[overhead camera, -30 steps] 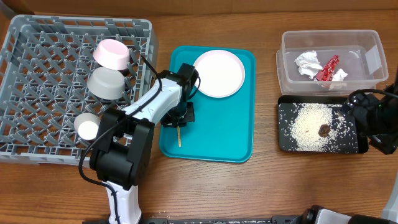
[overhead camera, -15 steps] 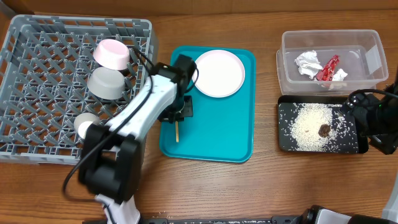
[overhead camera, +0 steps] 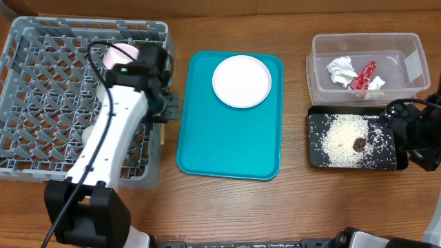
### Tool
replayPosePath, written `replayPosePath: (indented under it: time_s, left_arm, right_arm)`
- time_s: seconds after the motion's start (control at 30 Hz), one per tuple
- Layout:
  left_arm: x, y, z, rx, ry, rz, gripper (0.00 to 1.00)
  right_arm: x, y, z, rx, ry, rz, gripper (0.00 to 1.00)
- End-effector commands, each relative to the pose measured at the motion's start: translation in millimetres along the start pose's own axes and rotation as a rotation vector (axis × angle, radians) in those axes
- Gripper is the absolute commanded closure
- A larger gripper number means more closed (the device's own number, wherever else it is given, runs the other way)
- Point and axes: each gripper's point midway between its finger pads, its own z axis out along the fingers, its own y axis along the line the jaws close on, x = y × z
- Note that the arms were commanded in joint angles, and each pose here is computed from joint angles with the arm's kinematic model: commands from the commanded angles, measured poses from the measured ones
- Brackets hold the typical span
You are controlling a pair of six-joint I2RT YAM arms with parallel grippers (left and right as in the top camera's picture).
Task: Sort waste into correct bins and load items into the dishwasher
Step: 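Carry the chopstick with the left gripper into the dish rack and release, then move the left gripper to the white plate and grasp its rim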
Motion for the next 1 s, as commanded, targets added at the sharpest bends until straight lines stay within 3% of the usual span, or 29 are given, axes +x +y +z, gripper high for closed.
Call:
replayPosePath:
  time_s: [0.0,0.4,0.5,0.6,0.67,0.8,0.97]
  left_arm:
    - [-10.8,19.2,-13.0,-0.011,-0.057,0.117,0.96]
    - [-33.8,46.8,8.2,-0.070,-0.082,0.113,0.95]
    - [-32.3,47.0,19.2,-0.070,-0.051,0.107,0.84]
    - [-31.9,47.0,25.9,-0.069,-0.035,0.081,0.80]
    - [-34.8,46.8,24.2,-0.068,-0.049,0.043,0.66]
    - [-43.0,39.4,8.4,-0.034,-0.090,-0.003,0.64]
    - [-57.7,-6.3,-32.6,0.145,-0.178,0.038,0.58]
  right_arm:
    - [-1.6,0.8,-2.8,-0.001,-0.016,-0.007,0.00]
    - [-1.7,0.8,-2.8,-0.001,-0.017,-0.007,0.00]
    - [-1.6,0.8,-2.8,-0.001,-0.016,-0.007,0.00]
    - [-1.4,0.8,-2.8,-0.001,-0.016,-0.007,0.00]
    - [-1.1,0.6,-2.8,-0.001,-0.014,-0.007,0.00]
    - [-1.4,0.8,-2.8,-0.001,-0.016,-0.007,0.00]
    - [-1.7,0.9,-2.8,-0.002,-0.017,-0.007,0.00]
